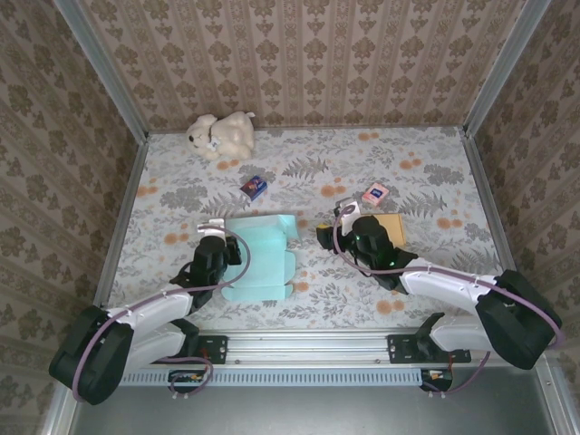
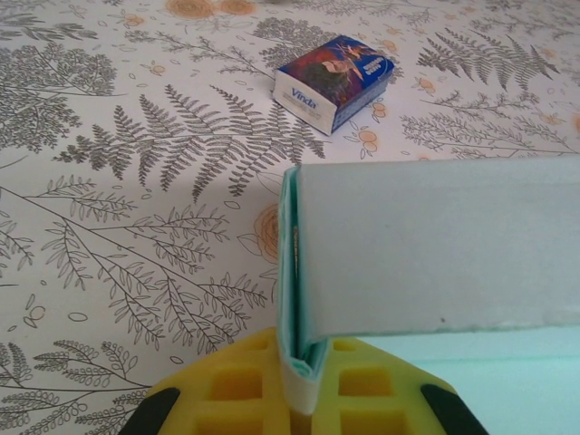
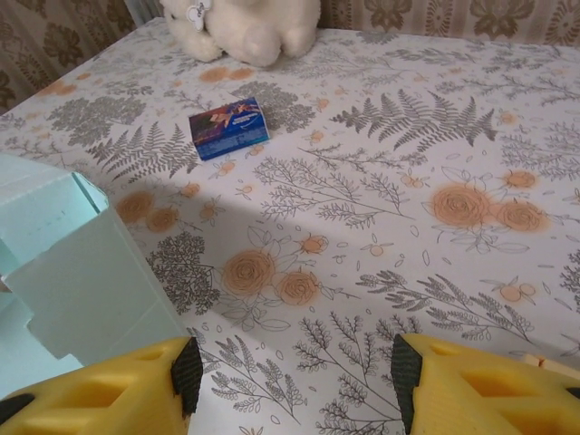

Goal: Fold the paper box

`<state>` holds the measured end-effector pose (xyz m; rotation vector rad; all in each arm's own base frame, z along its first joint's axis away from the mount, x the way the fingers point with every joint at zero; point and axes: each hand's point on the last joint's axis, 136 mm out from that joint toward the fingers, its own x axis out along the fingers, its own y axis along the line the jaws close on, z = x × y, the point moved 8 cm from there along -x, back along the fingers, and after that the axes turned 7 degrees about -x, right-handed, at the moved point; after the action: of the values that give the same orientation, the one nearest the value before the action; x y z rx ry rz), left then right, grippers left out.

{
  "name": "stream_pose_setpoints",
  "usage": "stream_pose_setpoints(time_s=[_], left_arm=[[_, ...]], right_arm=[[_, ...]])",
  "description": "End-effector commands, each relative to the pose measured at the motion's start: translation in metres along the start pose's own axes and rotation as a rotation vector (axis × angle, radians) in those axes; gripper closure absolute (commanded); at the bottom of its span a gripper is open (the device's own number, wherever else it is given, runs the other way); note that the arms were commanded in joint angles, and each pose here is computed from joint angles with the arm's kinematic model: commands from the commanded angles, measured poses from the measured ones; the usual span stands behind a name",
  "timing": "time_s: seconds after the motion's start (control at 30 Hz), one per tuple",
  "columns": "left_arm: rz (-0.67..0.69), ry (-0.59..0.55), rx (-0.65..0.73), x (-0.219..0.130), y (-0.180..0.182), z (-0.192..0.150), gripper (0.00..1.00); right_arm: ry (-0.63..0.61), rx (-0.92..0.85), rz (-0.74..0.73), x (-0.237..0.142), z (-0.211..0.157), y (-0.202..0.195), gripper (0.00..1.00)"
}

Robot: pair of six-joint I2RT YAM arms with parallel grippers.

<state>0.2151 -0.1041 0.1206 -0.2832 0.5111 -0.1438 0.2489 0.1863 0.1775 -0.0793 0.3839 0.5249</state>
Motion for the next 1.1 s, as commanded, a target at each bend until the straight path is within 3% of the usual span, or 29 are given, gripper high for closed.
stream_pose_setpoints(time_s=[0.0,0.37,0.67,1.07], left_arm=[[-0.024,0.009,0.005,0.001,-0.003,0.004,1.0],[-0.044,0.03,0.002,0.001,-0.006,0.004,1.0],[-0.059,0.033,0.004,0.001,-0.008,0.003,1.0],[-0.087,0.057,0.014,0.005,-0.012,-0.002,1.0]], right_arm=[[-0.024,-0.061,0.057,0.004,-0.001,0.002,0.4],[-0.014,-0.093,0.329,0.02,-0.014,0.027,0.44],[0.043,-0.108,0.383,0.039,-0.029,0.039,0.44],[0.031,-0.111,0.415,0.054,-0.018,0.051,0.46]])
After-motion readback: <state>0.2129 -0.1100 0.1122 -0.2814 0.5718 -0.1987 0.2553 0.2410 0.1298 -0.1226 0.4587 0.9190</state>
